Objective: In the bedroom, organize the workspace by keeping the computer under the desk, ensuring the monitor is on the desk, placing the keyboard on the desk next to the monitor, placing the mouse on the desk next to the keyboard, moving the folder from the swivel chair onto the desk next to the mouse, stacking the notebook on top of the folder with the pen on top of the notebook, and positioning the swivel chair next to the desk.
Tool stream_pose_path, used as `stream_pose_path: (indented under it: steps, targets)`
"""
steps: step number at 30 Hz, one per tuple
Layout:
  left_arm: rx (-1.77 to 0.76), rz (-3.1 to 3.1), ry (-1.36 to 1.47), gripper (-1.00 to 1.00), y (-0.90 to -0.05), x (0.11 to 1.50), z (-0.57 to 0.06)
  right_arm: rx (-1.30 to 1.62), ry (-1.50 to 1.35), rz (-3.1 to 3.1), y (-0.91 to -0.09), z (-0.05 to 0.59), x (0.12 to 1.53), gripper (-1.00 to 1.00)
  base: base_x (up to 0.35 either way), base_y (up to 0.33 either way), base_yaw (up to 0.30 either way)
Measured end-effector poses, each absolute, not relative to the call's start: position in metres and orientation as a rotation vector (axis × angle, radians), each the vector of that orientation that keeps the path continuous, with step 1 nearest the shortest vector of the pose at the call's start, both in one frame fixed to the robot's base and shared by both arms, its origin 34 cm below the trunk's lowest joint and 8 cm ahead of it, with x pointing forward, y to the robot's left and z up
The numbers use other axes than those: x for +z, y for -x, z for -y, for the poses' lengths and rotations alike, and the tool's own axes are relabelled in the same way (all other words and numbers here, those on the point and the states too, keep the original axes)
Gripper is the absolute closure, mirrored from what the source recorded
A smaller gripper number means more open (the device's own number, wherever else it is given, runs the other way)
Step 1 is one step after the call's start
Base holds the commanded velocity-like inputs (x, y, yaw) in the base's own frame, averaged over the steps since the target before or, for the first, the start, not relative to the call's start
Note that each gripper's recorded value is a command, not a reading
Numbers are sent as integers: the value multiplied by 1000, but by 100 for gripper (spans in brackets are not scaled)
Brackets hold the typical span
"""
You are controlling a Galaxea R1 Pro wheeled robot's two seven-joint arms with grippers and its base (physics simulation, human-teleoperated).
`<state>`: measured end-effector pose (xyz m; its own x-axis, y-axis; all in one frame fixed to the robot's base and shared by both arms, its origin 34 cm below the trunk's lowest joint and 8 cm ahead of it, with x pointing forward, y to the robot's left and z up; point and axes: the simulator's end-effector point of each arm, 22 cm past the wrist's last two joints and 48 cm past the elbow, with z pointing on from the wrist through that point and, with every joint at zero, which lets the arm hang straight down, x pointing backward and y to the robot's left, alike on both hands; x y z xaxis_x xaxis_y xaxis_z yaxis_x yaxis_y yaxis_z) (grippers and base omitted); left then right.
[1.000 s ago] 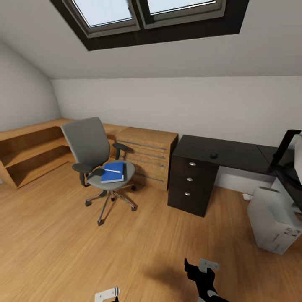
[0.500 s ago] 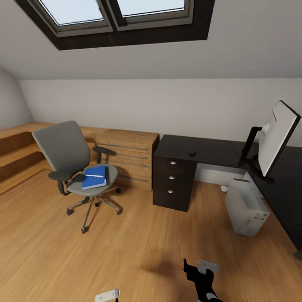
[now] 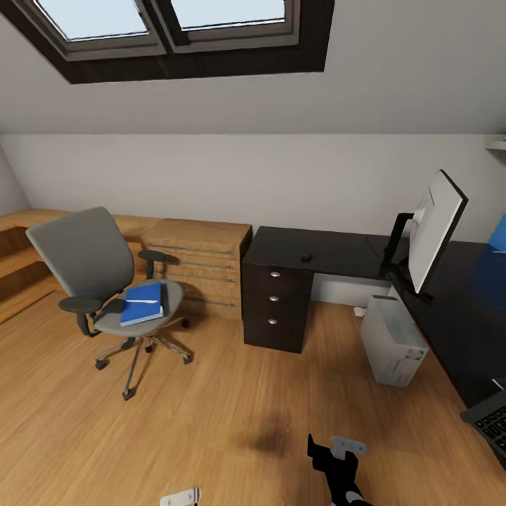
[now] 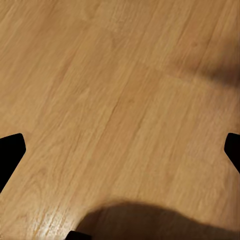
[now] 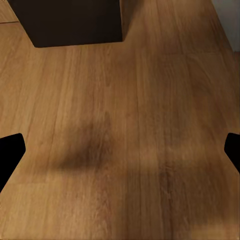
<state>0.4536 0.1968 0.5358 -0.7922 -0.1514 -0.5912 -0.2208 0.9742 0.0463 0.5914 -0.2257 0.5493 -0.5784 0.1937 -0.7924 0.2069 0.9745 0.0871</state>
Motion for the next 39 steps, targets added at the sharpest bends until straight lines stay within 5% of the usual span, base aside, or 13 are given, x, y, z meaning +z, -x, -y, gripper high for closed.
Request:
stream_pose_path:
  steps: [39]
  targets:
    - [160, -2577, 237, -100, -426, 559, -194, -28, -284, -2201, -591, 231, 593, -100, 0, 0, -3]
